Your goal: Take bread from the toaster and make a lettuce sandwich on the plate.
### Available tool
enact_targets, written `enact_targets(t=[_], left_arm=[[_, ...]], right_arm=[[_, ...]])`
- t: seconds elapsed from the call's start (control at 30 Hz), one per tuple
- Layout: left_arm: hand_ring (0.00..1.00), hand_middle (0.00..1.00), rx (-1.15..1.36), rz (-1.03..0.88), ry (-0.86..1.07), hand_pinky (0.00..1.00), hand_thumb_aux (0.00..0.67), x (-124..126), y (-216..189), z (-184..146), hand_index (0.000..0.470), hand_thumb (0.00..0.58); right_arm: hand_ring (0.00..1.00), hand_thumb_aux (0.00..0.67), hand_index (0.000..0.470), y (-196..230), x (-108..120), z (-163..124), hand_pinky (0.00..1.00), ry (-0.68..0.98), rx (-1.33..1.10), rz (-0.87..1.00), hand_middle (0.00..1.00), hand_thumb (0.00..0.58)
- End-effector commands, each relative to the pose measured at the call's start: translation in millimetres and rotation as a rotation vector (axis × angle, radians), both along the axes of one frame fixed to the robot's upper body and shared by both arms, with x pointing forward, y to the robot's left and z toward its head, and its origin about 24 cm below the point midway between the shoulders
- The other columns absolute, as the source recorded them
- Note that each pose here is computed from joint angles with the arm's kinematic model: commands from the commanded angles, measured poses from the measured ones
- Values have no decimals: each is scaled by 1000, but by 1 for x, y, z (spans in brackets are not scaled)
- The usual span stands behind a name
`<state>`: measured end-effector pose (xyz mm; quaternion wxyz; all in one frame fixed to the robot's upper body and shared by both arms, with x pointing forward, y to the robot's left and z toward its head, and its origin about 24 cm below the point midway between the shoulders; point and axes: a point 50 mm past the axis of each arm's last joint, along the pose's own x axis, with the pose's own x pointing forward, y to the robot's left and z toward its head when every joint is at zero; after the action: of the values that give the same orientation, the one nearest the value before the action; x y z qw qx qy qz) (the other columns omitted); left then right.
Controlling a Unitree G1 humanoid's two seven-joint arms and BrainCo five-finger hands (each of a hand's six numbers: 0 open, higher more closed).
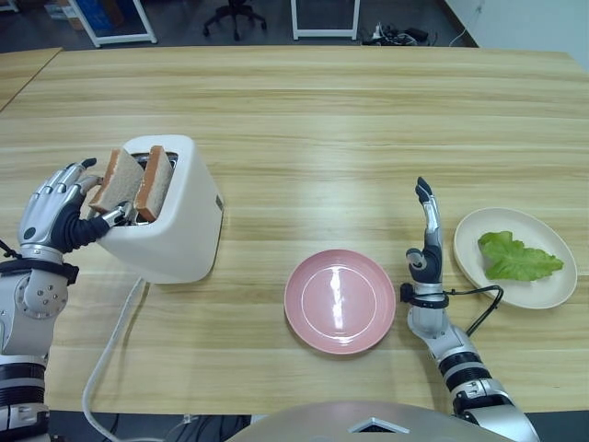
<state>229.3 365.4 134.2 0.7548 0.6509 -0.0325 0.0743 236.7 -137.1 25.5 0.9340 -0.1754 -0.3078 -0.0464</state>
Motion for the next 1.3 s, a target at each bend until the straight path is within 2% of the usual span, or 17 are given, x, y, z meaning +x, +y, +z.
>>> enact_targets(t=[0.03, 0.07, 0.23, 0.47, 0.6, 0.9, 1.13, 1.23, 1.3], left_arm=[[945, 945, 19, 56, 41, 945, 670, -3, 8, -12, 470, 580], [1000, 1000, 23, 59, 31, 1000, 670, -3, 9, -12, 470, 580], [1000, 1000, 33, 39, 17, 1000, 670, -4, 4, -18, 470, 580], [1000, 1000, 38, 146, -313, 1000, 670, 3, 6, 9, 470, 580], [1000, 1000, -100, 137, -574, 1000, 670, 9, -10, 27, 470, 580], [1000, 1000, -269, 115, -814, 1000, 670, 11, -22, 44, 470, 580], [1000, 1000, -386, 36, -1041, 1000, 670, 2, -35, 66, 470, 580], [1000, 1000, -436, -92, -1082, 1000, 670, -4, -57, 74, 470, 580], [1000, 1000, -480, -201, -1040, 1000, 670, -7, -77, 71, 470, 580]], right_arm=[[0, 0, 0, 2, -10, -16, 0, 75, 1, 0, 0, 0], [0, 0, 0, 2, -10, -17, 0, 76, 1, 2, 0, 0], [0, 0, 0, 1, -11, -17, 0, 78, 3, 5, 0, 0], [0, 0, 0, 1, -11, -19, 0, 86, -2, 2, 0, 0], [0, 0, 0, -1, -12, -20, 0, 90, -5, -6, 0, 0], [0, 0, 0, -2, -11, -19, 0, 87, 1, -23, 0, 0], [0, 0, 0, -3, -8, -19, 0, 85, 4, -29, 0, 0], [0, 0, 0, -2, -7, -19, 0, 83, 6, -29, 0, 0], [0, 0, 0, -2, -6, -18, 0, 79, 7, -25, 0, 0]])
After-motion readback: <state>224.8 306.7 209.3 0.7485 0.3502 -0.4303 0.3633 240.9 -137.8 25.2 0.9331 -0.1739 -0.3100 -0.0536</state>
